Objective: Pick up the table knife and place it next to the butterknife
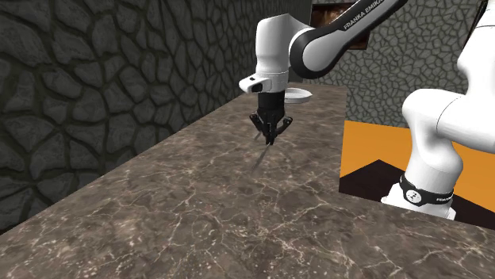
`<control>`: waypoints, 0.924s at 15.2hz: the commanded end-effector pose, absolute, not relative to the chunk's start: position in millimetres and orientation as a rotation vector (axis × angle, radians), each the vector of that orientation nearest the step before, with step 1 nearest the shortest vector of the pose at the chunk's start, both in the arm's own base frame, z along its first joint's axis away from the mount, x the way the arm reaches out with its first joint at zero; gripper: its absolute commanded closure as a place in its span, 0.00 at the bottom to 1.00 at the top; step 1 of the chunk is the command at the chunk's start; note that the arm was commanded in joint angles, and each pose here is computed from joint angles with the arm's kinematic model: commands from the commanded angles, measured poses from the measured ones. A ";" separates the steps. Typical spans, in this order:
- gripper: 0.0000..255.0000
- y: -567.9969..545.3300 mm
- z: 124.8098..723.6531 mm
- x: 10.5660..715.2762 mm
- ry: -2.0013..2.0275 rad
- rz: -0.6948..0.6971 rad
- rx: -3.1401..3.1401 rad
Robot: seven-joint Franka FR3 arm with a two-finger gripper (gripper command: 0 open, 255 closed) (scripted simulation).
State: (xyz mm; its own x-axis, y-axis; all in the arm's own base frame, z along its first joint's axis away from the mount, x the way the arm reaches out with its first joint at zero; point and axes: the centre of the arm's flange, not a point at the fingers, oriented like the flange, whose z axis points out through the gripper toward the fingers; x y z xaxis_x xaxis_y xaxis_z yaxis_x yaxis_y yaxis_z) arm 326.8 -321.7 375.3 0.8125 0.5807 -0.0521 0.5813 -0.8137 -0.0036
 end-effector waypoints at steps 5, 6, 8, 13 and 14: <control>1.00 -321.9 369.2 326.2 0.955 -0.079 2.978; 1.00 -321.9 369.2 326.2 0.955 -0.079 2.978; 1.00 -321.9 369.2 326.2 0.955 -0.079 2.978; 0.00 -321.8 369.2 326.2 0.955 -0.079 2.978; 0.00 -321.8 369.2 326.2 0.955 -0.079 2.978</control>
